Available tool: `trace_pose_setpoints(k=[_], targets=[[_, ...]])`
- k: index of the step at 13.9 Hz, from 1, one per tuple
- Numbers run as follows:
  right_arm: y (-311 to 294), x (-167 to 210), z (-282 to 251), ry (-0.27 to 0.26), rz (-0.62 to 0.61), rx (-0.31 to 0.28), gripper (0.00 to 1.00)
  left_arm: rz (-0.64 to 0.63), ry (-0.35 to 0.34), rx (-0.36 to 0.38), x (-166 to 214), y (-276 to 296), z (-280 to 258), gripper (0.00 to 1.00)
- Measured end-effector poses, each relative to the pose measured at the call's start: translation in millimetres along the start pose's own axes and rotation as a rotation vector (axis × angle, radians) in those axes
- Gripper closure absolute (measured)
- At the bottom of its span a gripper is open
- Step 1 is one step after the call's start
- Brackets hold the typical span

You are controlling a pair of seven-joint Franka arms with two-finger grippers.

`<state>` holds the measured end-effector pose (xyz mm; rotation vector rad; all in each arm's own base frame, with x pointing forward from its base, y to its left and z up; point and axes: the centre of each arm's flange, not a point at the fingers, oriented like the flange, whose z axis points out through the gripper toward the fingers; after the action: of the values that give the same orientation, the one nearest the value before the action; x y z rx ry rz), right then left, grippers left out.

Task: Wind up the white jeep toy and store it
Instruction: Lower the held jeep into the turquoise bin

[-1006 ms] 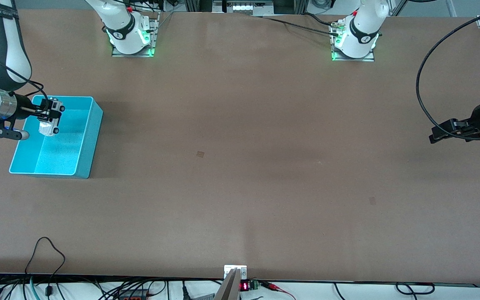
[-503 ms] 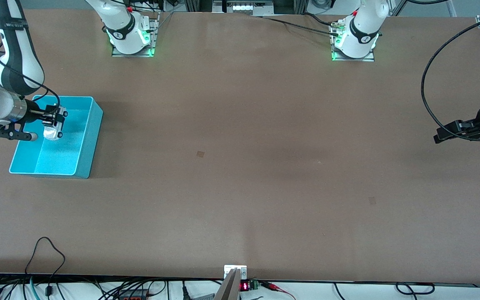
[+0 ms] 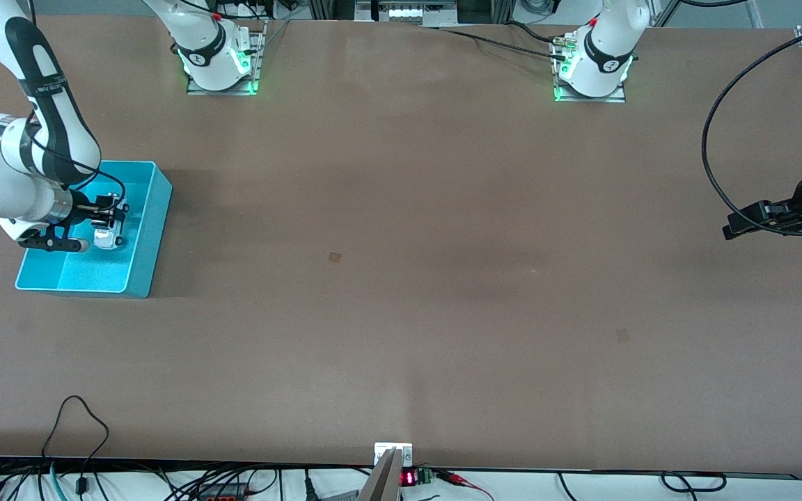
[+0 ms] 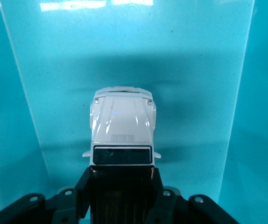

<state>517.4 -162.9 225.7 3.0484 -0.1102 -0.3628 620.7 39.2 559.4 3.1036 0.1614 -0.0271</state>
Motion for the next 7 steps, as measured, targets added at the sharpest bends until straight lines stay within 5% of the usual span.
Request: trace_pose_setpoints(k=[7], targets=[[-2.3, 8.9, 16.0, 0.038, -0.011, 0.0, 0.48, 0.006, 0.004, -0.001, 0.2, 3.7, -0.3, 0.0]])
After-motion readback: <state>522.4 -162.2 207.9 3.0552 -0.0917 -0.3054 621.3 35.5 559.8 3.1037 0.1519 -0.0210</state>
